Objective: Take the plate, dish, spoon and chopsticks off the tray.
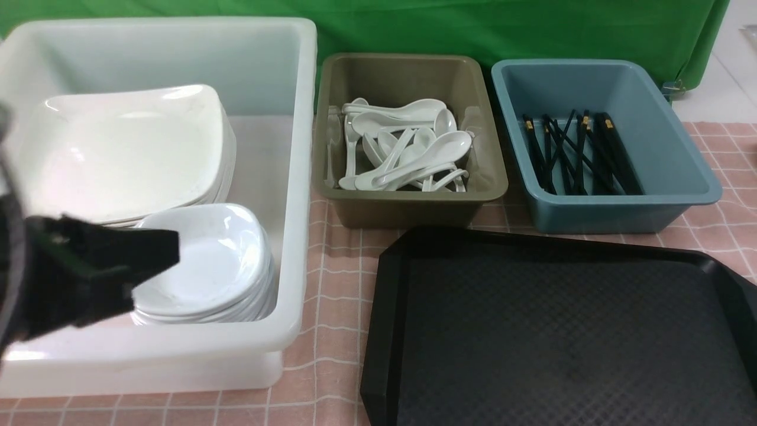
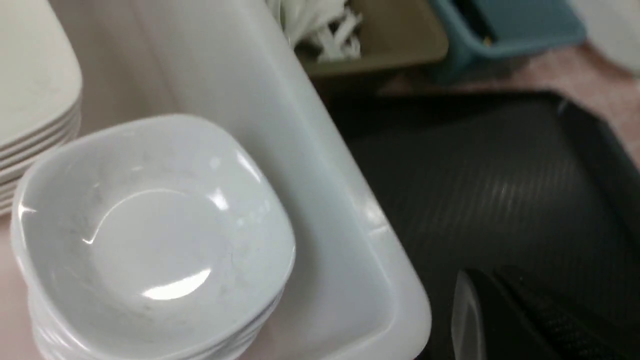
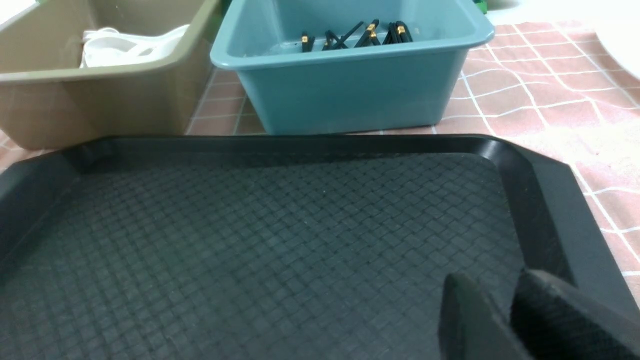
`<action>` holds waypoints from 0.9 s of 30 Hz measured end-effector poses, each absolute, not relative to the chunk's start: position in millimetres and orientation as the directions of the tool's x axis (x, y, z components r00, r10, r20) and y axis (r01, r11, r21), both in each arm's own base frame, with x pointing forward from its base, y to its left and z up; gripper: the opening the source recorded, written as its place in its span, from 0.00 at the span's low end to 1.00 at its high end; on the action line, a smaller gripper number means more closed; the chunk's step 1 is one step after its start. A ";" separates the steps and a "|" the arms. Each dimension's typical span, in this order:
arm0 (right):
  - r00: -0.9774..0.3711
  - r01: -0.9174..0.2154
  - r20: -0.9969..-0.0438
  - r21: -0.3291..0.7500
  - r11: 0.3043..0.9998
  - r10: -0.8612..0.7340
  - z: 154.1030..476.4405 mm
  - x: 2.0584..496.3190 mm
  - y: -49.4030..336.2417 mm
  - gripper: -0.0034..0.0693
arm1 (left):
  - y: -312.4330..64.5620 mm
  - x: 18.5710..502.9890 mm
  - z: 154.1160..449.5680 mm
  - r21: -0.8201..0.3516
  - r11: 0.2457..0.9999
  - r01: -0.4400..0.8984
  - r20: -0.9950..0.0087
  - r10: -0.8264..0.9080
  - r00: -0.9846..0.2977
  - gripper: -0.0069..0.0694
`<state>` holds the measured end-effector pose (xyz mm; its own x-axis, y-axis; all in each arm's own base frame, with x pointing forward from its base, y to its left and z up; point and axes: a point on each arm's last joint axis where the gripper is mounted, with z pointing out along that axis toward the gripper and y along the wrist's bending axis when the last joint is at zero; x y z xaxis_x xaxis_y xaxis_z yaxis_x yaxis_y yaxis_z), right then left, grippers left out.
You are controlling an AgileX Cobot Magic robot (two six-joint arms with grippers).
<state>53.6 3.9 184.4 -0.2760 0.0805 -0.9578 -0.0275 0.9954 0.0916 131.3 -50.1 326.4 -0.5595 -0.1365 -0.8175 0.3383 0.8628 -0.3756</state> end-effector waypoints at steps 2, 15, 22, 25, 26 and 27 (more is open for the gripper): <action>-0.276 -0.027 -0.958 0.092 0.995 0.081 184.4 53.6 3.9 0.33 | -45.5 115.5 321.5 -0.385 0.865 0.321 -0.855 -0.203 -0.478 0.09; -0.275 -0.027 -0.958 0.093 0.995 0.082 184.5 53.6 3.9 0.37 | -28.1 86.9 298.2 -0.061 0.952 0.300 -0.937 0.050 -0.347 0.09; -0.275 -0.027 -0.958 0.093 0.995 0.082 184.5 53.6 3.9 0.37 | -22.0 89.7 288.6 -0.015 0.970 0.243 -0.957 0.057 -0.285 0.09; -0.275 -0.027 -0.958 0.093 0.995 0.082 184.5 53.6 3.9 0.38 | -16.1 83.9 271.9 -0.014 0.983 0.182 -0.972 0.030 -0.234 0.09; -0.275 -0.027 -0.958 0.093 0.995 0.082 184.5 53.6 3.9 0.38 | -13.6 80.5 259.9 -0.031 0.988 0.154 -0.976 0.003 -0.220 0.09; -0.275 -0.027 -0.958 0.093 0.995 0.082 184.5 53.6 3.9 0.38 | -13.0 79.1 259.1 -0.032 0.988 0.149 -0.979 -0.001 -0.204 0.09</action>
<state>53.6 3.9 184.5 -0.2746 0.0816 -0.9581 -0.0273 0.9953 0.0926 79.1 -13.0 259.1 -0.2042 -0.0009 -0.9789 0.1490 0.9883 -0.0320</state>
